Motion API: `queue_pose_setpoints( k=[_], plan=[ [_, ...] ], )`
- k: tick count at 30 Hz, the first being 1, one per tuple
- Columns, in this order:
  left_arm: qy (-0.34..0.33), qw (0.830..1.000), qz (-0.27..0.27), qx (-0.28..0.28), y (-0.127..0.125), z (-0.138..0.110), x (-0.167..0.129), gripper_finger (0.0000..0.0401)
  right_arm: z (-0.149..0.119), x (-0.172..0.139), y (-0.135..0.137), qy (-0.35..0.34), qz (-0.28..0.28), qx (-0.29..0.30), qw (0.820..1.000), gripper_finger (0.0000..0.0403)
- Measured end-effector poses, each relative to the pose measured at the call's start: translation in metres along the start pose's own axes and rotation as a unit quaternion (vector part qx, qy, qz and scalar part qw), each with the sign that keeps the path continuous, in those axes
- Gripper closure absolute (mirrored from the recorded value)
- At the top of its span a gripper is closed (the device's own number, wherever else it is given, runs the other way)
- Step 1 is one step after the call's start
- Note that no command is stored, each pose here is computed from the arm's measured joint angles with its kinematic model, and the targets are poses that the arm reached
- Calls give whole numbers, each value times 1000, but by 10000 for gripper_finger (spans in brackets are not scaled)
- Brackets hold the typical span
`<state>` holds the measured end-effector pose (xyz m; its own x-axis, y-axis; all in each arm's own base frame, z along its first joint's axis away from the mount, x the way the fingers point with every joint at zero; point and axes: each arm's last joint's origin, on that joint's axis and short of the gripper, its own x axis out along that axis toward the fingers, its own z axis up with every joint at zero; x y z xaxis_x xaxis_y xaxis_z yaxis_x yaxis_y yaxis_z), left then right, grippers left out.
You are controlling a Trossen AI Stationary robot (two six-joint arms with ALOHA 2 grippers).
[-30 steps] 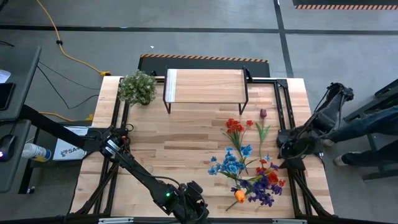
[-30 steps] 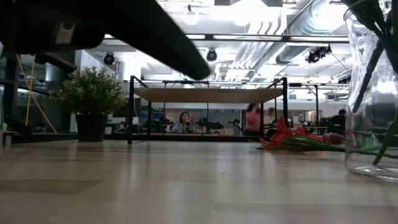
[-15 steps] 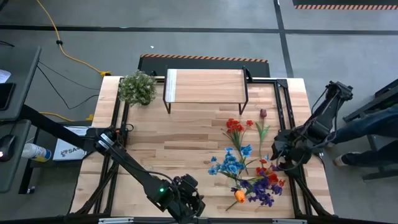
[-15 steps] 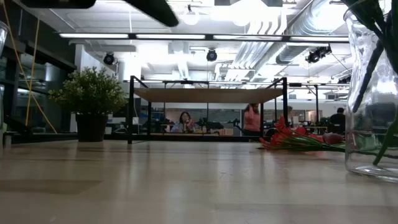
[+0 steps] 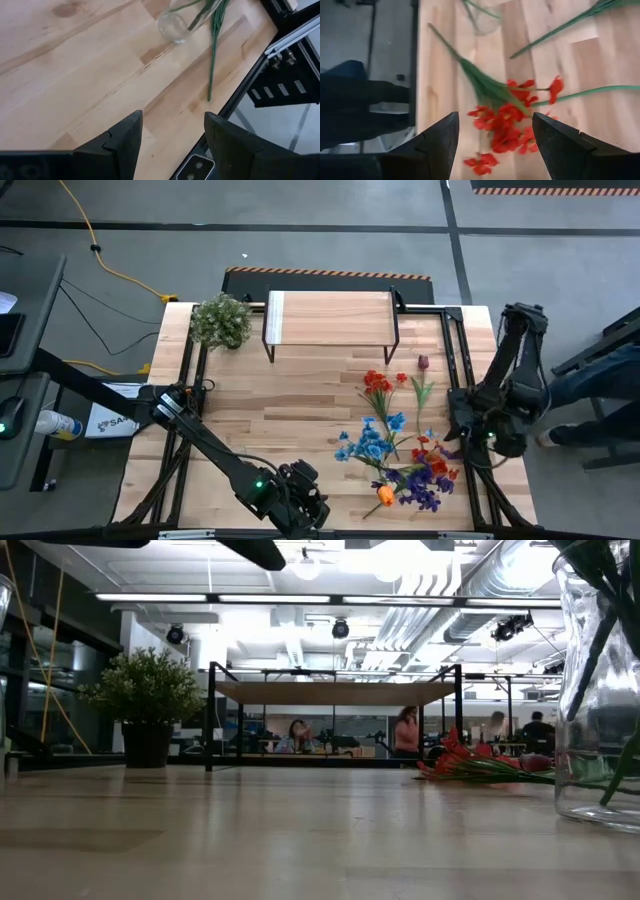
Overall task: Pick and place flowers into a vace then onto a shelf
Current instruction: Put the bottom orange flowers into the left transparent vase
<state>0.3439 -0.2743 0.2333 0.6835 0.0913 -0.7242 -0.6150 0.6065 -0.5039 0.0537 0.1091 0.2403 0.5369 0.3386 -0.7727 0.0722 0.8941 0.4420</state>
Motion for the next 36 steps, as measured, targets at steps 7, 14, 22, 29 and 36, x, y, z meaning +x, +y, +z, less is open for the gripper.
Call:
queue_pose_setpoints(
  k=[7, 14, 22, 29, 36],
  plan=[
    [1, 1000, 1, 0, 0, 0, 0, 155, -16, 3, 11, 15, 8, 10, 1000, 160],
    [1, 1000, 1, -1, 0, 0, 0, 155, -28, 34, 32, 17, -32, -24, 999, 160],
    [14, 1000, -1, -14, 0, -1, 0, 155, -39, 65, 47, -19, -59, -72, 995, 160],
    [20, 999, 0, -25, 0, -2, 0, 155, -40, 88, 53, -21, -72, -115, 991, 160],
    [20, 999, -2, -28, 0, -1, -1, 155, -31, 106, 52, -12, -92, -160, 983, 160]
  ],
)
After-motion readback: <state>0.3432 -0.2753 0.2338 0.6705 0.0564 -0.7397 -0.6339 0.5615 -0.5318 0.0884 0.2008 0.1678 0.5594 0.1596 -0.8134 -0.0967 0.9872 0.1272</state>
